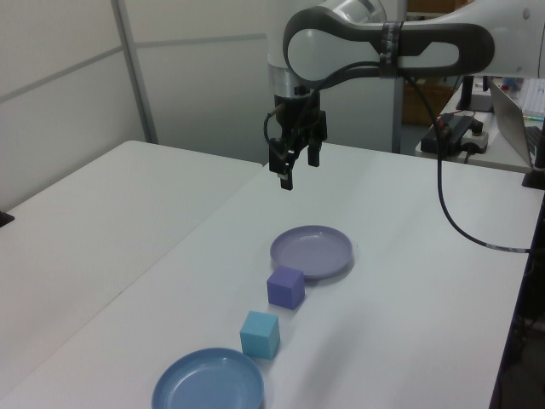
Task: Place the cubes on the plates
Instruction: 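Lower the open gripper onto the purple cube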
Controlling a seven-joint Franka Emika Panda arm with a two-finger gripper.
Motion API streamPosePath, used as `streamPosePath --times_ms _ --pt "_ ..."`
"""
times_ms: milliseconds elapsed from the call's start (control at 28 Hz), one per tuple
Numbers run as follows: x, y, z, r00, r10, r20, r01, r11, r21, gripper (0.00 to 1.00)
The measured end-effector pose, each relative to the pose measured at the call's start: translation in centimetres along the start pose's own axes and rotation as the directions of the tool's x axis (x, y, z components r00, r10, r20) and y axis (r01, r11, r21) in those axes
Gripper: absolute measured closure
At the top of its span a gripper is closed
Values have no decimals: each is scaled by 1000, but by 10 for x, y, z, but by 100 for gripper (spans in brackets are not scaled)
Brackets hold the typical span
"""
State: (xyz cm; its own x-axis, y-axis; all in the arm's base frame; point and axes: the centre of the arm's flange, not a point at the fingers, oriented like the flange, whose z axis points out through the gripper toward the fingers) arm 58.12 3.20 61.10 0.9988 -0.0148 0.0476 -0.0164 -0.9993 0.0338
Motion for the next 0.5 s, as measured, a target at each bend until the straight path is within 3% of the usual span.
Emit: streamPosePath --times_ms 214,500 --pt "4 -6 18 999 0 36 -2 999 37 0" --pt "29 -9 87 994 -4 109 2 1000 18 0"
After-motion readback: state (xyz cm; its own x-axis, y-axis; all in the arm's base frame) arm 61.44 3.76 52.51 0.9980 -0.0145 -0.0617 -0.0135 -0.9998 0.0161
